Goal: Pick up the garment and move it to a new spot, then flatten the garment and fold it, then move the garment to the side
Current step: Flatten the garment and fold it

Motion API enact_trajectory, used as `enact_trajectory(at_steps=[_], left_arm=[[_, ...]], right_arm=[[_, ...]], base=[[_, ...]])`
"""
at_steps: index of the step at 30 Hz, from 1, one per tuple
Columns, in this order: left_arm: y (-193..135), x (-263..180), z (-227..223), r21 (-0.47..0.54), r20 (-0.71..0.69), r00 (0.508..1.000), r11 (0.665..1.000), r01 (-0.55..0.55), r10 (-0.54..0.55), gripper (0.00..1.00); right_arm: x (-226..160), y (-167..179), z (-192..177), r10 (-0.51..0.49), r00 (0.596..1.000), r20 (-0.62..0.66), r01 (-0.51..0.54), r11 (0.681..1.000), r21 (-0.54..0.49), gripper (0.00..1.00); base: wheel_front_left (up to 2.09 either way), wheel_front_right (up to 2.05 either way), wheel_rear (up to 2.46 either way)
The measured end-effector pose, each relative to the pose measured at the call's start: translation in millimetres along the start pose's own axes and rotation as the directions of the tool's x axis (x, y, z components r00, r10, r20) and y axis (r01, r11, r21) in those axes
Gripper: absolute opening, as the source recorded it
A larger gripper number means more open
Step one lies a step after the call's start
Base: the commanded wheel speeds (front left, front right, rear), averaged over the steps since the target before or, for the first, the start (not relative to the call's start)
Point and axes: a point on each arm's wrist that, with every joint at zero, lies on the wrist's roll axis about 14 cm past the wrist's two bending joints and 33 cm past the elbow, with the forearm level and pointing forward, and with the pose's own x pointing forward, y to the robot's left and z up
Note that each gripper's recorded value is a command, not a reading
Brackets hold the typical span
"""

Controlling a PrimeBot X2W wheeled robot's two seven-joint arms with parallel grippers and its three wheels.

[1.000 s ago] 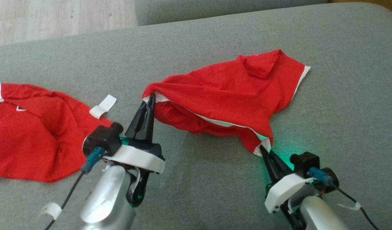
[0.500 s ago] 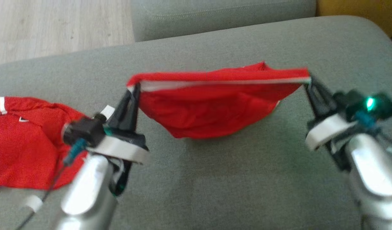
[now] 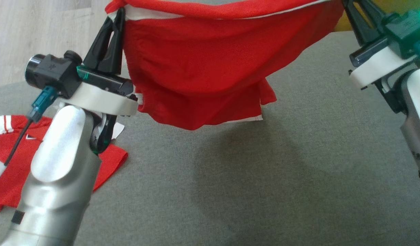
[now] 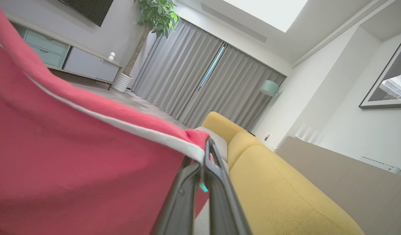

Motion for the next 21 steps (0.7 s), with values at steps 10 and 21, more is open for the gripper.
enact_trajectory(at_steps=[10,21], left_arm=[[-12,-19,15,0.025,0.021,0.999,0.999,0.031,-0.031,0.00],[-35,-49,56,0.025,0.073,0.996,0.998,0.053,-0.055,0.00]], right_arm=[[-28,-8,5,-0.009,1.000,0.007,0.009,1.000,0.006,0.00],[-73,-25,47,-0.096,0.993,0.061,0.095,0.995,0.015,0.00]], base=[[0.00,0.00,0.00],[0.00,0.00,0.00]])
